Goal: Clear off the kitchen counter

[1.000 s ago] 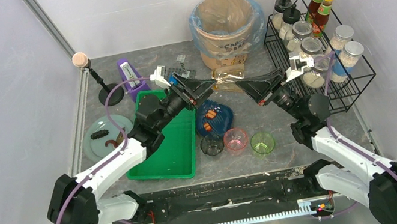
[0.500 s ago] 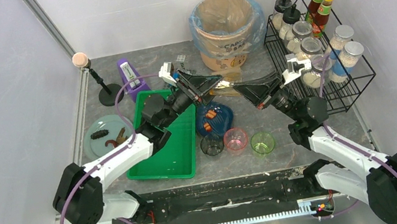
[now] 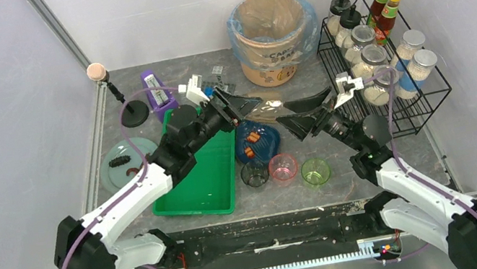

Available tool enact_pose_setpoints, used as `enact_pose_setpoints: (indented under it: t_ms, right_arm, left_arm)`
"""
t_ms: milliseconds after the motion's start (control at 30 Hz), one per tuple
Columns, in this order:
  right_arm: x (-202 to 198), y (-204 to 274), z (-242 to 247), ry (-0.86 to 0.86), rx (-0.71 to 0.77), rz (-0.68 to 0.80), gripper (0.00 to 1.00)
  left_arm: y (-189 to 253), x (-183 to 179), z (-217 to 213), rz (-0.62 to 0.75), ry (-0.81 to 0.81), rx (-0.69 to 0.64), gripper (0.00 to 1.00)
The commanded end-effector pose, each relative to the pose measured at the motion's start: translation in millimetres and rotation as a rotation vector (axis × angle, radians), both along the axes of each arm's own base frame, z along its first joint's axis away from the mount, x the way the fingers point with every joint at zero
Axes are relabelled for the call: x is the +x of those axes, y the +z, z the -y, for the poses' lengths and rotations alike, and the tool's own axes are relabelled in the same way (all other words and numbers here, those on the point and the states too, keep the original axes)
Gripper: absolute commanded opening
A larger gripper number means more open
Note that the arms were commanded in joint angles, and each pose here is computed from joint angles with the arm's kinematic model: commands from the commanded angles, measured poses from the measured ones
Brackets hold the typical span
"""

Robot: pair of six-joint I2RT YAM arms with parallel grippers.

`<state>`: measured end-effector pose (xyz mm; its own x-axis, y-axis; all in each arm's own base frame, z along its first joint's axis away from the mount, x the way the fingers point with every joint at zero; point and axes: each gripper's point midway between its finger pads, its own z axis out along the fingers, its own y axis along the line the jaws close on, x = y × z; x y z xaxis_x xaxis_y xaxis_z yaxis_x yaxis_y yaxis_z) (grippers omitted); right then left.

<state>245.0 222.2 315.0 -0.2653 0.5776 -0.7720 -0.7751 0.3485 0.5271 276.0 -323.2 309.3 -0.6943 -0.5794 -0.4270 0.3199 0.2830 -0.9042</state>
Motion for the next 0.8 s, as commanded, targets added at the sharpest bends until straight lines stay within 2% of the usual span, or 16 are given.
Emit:
enact_pose_setpoints:
  t_ms: [0, 133, 267, 400, 567, 767]
  right_arm:
    - [16.3, -18.4, 12.8, -0.142, -0.177, 0.004, 0.98]
    - [27.0, -35.0, 31.1, -0.265, -0.307, -0.021, 0.98]
    - [40.3, -48.8, 51.4, -0.385, -0.435, -0.075, 0.98]
    - [44.6, -47.9, 59.7, -0.42, -0.53, -0.075, 0.98]
    - [48.2, -59.6, 76.9, -0.484, -0.651, -0.126, 0.98]
    - [37.9, -81.9, 85.4, -0.494, -0.678, -0.166, 0.98]
  left_arm:
    - [-21.4, 17.3, -53.1, 0.091, 0.172, 0.47, 0.35]
    - [-38.2, 28.3, -106.6, 0.118, 0.291, 0.81, 0.32]
    - [-48.7, 40.3, -150.9, 0.11, 0.38, 1.051, 0.31]
    - [-65.6, 58.4, -180.2, 0.062, 0.438, 1.138, 0.31]
    - [-95.8, 91.3, -209.0, -0.026, 0.507, 1.165, 0.31]
    - [-134.8, 134.5, -227.8, -0.097, 0.559, 1.219, 0.31]
